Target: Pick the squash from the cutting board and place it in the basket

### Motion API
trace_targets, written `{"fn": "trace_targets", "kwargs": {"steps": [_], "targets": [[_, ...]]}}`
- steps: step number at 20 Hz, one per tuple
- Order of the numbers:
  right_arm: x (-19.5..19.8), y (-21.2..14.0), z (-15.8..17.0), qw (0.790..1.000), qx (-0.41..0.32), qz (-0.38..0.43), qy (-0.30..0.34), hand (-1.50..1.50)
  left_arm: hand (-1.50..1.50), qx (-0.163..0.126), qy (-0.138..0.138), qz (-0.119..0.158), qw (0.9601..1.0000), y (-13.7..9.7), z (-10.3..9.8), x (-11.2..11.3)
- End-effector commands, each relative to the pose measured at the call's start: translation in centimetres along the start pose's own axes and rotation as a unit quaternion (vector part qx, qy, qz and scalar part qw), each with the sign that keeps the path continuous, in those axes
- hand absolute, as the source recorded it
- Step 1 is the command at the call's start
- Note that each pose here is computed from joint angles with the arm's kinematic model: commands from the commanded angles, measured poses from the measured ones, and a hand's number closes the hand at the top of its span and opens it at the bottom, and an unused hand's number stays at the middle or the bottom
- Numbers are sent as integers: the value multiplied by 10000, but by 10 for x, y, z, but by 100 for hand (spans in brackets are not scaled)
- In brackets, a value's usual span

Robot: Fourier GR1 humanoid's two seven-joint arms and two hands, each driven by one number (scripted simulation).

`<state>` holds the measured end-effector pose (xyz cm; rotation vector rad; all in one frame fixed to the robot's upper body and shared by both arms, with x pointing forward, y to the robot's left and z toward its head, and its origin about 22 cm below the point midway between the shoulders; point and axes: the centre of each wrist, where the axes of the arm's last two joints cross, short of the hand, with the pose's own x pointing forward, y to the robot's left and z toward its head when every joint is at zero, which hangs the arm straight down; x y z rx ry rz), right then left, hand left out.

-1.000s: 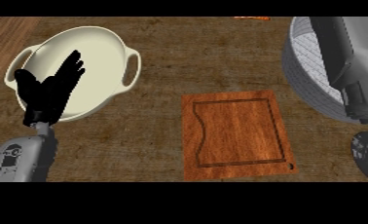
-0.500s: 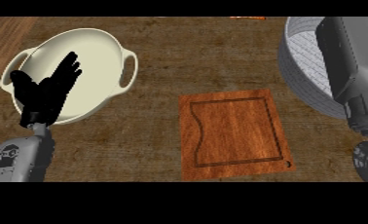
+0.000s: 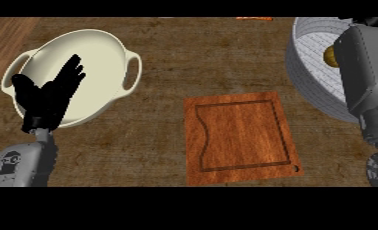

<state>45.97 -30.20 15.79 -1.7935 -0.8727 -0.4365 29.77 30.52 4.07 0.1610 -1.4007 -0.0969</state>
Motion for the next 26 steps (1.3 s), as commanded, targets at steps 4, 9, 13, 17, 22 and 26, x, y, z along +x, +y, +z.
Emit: {"fn": "trace_targets", "kwargs": {"steps": [4,9,13,17,22,26], "targets": [[-3,1,6,9938,-441,-882,509,-150,0,20,41,-8,10000,-1,8,3],[7,-24,-23,9695,-1079,-1919,1075,-150,0,90,129,32,9999,-2,4,-6],[1,-35,-15,9523,-1277,-2392,1402,-150,0,289,150,-14,9995,16,4,2],[-14,-52,-8,9534,-1095,-2433,1407,-150,0,472,357,13,9982,20,17,-20],[-49,-57,39,9653,-358,-2194,1373,-150,0,507,346,20,9981,24,11,-18],[-77,-73,47,9658,-165,-2220,1329,-150,0,471,371,-31,9982,29,14,-9]]}}
